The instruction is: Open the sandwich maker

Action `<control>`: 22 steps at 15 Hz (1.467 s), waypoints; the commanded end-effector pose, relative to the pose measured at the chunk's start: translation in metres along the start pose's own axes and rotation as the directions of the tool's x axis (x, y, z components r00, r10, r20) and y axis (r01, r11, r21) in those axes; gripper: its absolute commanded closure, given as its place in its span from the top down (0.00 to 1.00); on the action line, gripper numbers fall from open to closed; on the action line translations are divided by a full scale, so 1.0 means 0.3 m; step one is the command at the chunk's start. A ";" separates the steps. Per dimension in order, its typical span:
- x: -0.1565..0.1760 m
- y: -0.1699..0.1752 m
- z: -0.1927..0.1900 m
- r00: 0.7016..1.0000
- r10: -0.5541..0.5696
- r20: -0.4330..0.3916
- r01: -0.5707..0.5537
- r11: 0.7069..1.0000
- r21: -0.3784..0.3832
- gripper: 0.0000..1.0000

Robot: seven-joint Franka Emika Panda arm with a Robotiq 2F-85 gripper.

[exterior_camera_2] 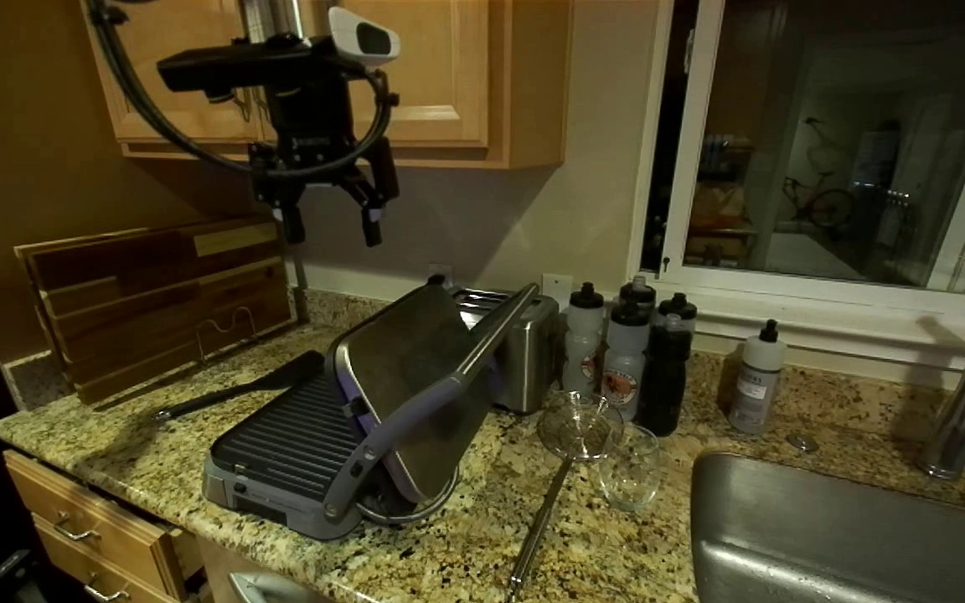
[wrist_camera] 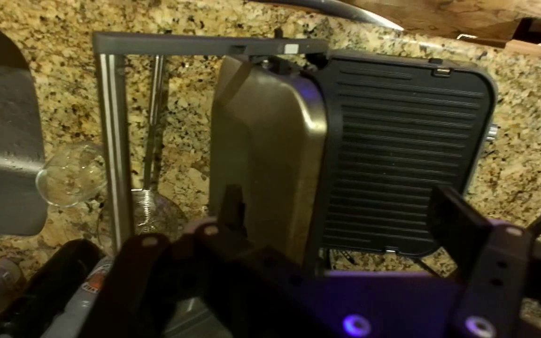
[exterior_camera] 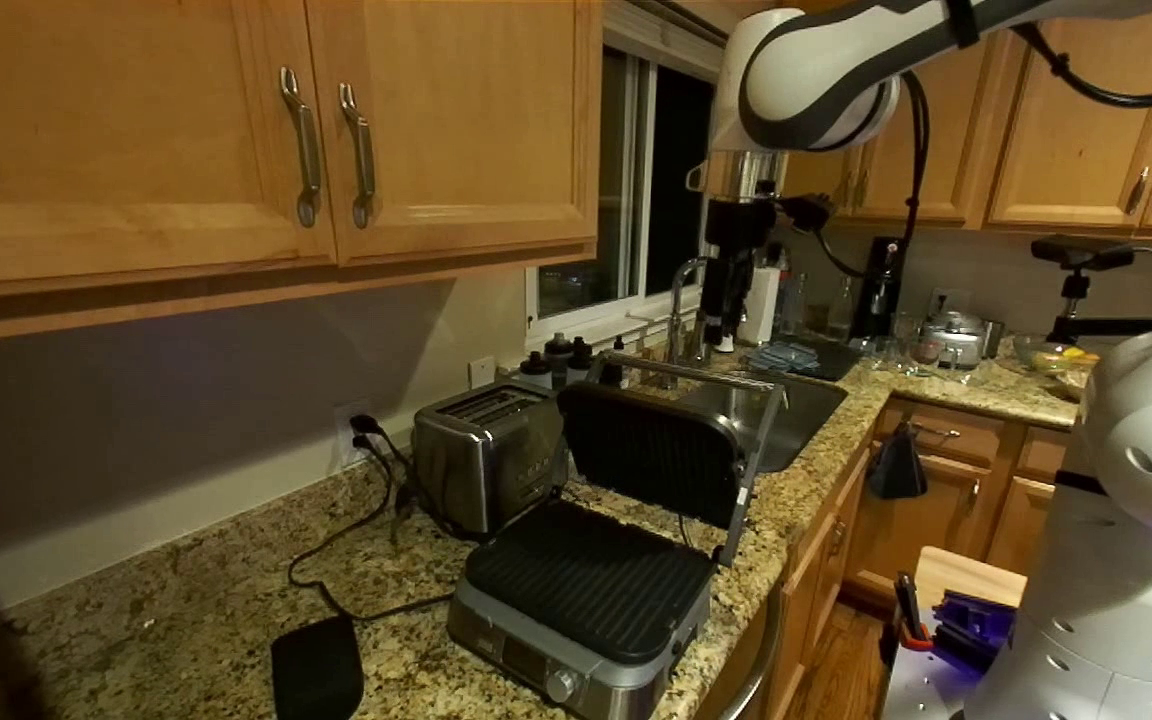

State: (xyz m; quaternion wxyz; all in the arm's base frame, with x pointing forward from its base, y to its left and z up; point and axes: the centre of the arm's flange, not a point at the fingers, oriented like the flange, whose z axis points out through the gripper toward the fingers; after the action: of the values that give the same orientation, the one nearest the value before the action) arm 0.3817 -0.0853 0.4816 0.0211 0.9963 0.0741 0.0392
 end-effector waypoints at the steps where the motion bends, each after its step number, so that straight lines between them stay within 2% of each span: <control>1: -0.019 -0.197 0.052 1.000 0.025 -0.014 -0.025 0.999 0.025 1.00; 3: -0.009 -0.271 0.079 0.999 0.032 -0.013 -0.031 0.999 0.033 1.00; 6: -0.003 -0.319 0.098 0.998 0.061 -0.027 -0.060 0.997 0.042 1.00; 9: -0.003 -0.305 0.116 0.993 0.105 -0.048 -0.103 0.993 0.050 1.00; 10: 0.029 -0.299 0.100 0.998 0.062 -0.015 -0.061 0.997 0.036 1.00; 22: 0.027 -0.297 0.109 0.997 0.080 -0.021 -0.079 0.996 0.039 1.00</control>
State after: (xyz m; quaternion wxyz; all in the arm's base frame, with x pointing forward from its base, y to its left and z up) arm 0.3794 0.0028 0.4454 -0.0005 0.9981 0.0355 0.0500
